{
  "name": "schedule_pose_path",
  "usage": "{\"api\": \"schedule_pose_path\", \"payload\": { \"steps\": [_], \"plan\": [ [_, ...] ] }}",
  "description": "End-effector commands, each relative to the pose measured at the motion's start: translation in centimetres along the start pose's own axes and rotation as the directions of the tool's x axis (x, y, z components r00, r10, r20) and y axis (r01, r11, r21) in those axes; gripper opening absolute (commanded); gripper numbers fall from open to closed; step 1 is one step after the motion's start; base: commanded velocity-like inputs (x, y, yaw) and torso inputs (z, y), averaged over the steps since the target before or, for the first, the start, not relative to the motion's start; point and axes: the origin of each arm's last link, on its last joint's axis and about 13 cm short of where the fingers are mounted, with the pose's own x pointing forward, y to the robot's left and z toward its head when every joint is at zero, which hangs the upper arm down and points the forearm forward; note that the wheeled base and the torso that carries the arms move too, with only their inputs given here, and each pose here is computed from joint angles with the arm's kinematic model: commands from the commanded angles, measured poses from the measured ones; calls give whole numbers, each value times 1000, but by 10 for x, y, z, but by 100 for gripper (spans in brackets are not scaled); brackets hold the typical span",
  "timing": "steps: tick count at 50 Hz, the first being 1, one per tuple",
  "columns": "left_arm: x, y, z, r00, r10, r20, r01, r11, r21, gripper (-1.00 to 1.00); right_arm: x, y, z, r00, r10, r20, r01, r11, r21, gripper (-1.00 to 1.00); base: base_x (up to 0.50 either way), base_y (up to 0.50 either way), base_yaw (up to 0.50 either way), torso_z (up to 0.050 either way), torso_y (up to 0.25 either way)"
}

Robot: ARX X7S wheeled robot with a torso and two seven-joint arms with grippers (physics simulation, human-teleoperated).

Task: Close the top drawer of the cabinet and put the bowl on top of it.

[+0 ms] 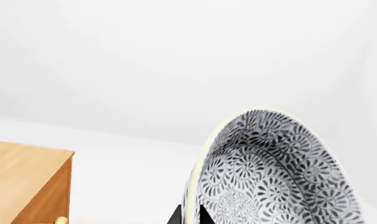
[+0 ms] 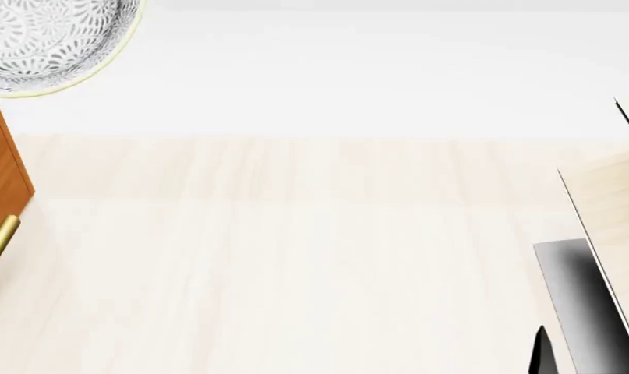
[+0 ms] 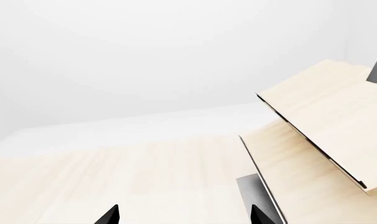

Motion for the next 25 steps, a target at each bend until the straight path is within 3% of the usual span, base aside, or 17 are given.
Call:
{"api": "schedule_pose_path", "payload": {
  "steps": [1, 22, 25],
  "plan": [
    [-4, 11, 14, 998, 57, 18, -56, 996, -67, -100, 2, 1, -1, 1000, 4, -3, -4, 1000, -1, 100, 0, 0, 0, 0, 0],
    [-5, 22, 32, 987, 159, -37, -163, 970, -179, -100, 2, 3, -3, 1000, 11, -4, -11, 1000, -3, 100, 0, 0, 0, 1, 0],
    [-6, 22, 36, 984, 174, -35, -177, 970, -168, -100, 1, 2, -4, 1000, 9, -5, -9, 1000, 0, 100, 0, 0, 0, 0, 0]
  ]
}}
